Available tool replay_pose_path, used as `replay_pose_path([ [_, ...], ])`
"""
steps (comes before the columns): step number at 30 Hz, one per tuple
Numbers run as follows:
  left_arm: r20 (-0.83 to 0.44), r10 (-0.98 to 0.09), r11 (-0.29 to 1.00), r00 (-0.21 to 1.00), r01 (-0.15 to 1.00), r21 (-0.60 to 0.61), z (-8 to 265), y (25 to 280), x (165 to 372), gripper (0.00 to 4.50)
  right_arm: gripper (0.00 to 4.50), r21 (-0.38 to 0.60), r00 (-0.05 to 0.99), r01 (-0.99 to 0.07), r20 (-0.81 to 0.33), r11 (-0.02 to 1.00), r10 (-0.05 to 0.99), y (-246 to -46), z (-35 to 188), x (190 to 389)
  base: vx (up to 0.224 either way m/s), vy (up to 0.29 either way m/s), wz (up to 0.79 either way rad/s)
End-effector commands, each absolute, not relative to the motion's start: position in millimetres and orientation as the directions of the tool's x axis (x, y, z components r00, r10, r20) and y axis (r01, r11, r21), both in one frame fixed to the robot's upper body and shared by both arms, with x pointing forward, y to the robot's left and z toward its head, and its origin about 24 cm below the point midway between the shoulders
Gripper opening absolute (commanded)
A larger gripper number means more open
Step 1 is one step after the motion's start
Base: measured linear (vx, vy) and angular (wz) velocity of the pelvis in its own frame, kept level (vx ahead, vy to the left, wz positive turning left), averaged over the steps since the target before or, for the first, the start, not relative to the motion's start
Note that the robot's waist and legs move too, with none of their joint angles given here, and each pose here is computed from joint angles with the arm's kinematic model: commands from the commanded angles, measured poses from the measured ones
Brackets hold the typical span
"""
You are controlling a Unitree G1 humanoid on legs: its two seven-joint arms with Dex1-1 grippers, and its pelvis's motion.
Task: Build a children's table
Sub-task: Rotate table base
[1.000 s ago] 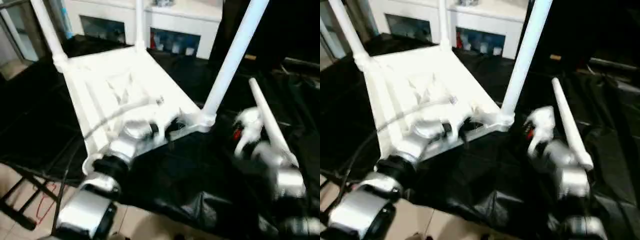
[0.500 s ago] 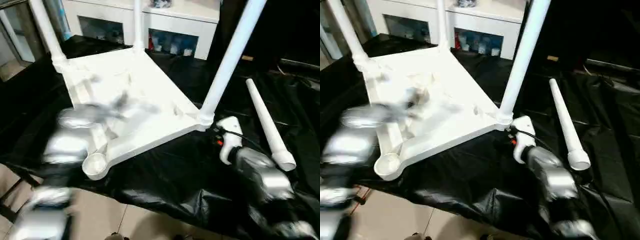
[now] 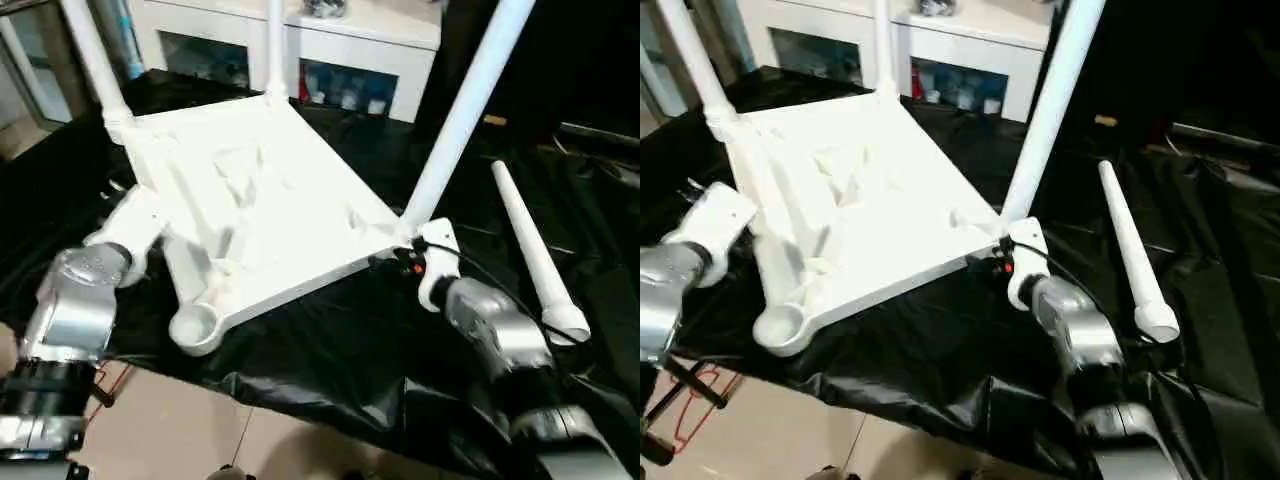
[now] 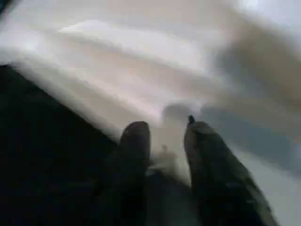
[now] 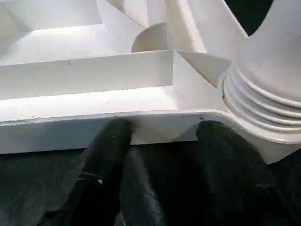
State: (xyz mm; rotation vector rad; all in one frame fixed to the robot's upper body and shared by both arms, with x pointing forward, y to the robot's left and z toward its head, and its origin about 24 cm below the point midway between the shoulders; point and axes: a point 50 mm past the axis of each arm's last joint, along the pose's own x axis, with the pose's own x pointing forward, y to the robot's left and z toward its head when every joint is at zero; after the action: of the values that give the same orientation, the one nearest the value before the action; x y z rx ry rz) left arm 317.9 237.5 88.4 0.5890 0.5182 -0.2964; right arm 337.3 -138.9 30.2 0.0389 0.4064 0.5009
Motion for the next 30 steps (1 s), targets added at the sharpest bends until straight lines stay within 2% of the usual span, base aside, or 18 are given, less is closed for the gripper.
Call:
replay_pose_path([
  [1, -0.593, -0.207, 0.752, 0.778, 0.514, 0.412, 85, 225, 314, 1.25, 2.18, 0.112, 0.806, -0.453, -0.372, 0.884, 0.46, -138.7, 32, 340.8, 0.0, 0.0, 0.0],
  [3, -0.631, -0.262, 0.714, 0.73, 0.586, 0.382, 83, 220, 310, 1.02, 2.01, 0.111, 0.805, -0.454, -0.374, 0.884, 0.46, -137.5, 32, 341.6, 0.0, 0.0, 0.0],
  [6, -0.669, -0.29, 0.681, 0.684, 0.639, 0.358, 83, 218, 307, 0.96, 1.78, 0.108, 0.803, -0.457, -0.377, 0.883, 0.462, -136.7, 31, 342.6, 0.0, 0.0, 0.0],
  [7, -0.684, -0.298, 0.668, 0.665, 0.658, 0.348, 82, 218, 305, 0.6, 1.64, 0.106, 0.802, -0.458, -0.378, 0.882, 0.462, -136.5, 31, 342.9, 0.0, 0.0, 0.0],
  [11, -0.771, -0.372, 0.576, 0.516, 0.78, 0.244, 74, 212, 293, 0.62, 1.34, 0.101, 0.799, -0.464, -0.38, 0.88, 0.465, -135.6, 30, 344.6, 0.0, 0.0, 0.0],
  [12, -0.771, -0.372, 0.576, 0.516, 0.78, 0.244, 74, 212, 293, 0.27, 1.19, 0.101, 0.799, -0.464, -0.38, 0.88, 0.465, -135.6, 30, 344.6, 0.0, 0.0, 0.0],
  [13, -0.777, -0.386, 0.561, 0.497, 0.795, 0.23, 73, 210, 291, 0.14, 1.15, 0.101, 0.799, -0.465, -0.38, 0.88, 0.466, -135.4, 30, 344.9, 0.0, 0.0, 0.0],
  [14, -0.754, -0.477, 0.531, 0.451, 0.832, 0.162, 74, 195, 290, 0.15, 1.08, 0.099, 0.796, -0.471, -0.381, 0.877, 0.47, -135.0, 30, 345.5, 0.0, 0.0, 0.0],
  [15, -0.75, -0.488, 0.529, 0.447, 0.835, 0.154, 74, 193, 290, 0.2, 0.96, 0.098, 0.796, -0.471, -0.381, 0.877, 0.471, -135.0, 30, 345.5, 0.0, 0.0, 0.0],
  [16, -0.72, -0.557, 0.498, 0.413, 0.86, 0.108, 76, 180, 289, 0.16, 0.83, 0.097, 0.795, -0.473, -0.381, 0.876, 0.472, -135.0, 30, 346.0, 0.0, 0.0, 0.0],
  [18, -0.71, -0.579, 0.48, 0.399, 0.872, 0.099, 77, 176, 289, 0.02, 0.7, 0.097, 0.795, -0.473, -0.38, 0.876, 0.472, -134.9, 30, 346.1, 0.0, 0.0, 0.0],
  [23, -0.642, -0.698, 0.392, 0.318, 0.92, 0.03, 77, 137, 293, 0.0, 0.35, 0.092, 0.797, -0.476, -0.376, 0.875, 0.473, -135.2, 31, 347.6, 0.0, 0.0, 0.0],
  [26, -0.617, -0.711, 0.375, 0.337, 0.924, 0.072, 75, 119, 301, 0.0, 0.06, 0.088, 0.804, -0.469, -0.37, 0.879, 0.466, -136.5, 32, 347.9, 0.0, 0.0, 0.0],
  [27, -0.591, -0.707, 0.401, 0.389, 0.908, 0.118, 75, 110, 311, 0.0, 0.06, 0.088, 0.811, -0.459, -0.365, 0.884, 0.458, -138.3, 33, 347.9, 0.0, 0.0, 0.0],
  [30, -0.551, -0.709, 0.432, 0.44, 0.889, 0.154, 74, 101, 321, 0.0, 0.06, 0.08, 0.825, -0.437, -0.362, 0.896, 0.434, -142.7, 33, 347.7, 0.0, 0.0, 0.0],
])
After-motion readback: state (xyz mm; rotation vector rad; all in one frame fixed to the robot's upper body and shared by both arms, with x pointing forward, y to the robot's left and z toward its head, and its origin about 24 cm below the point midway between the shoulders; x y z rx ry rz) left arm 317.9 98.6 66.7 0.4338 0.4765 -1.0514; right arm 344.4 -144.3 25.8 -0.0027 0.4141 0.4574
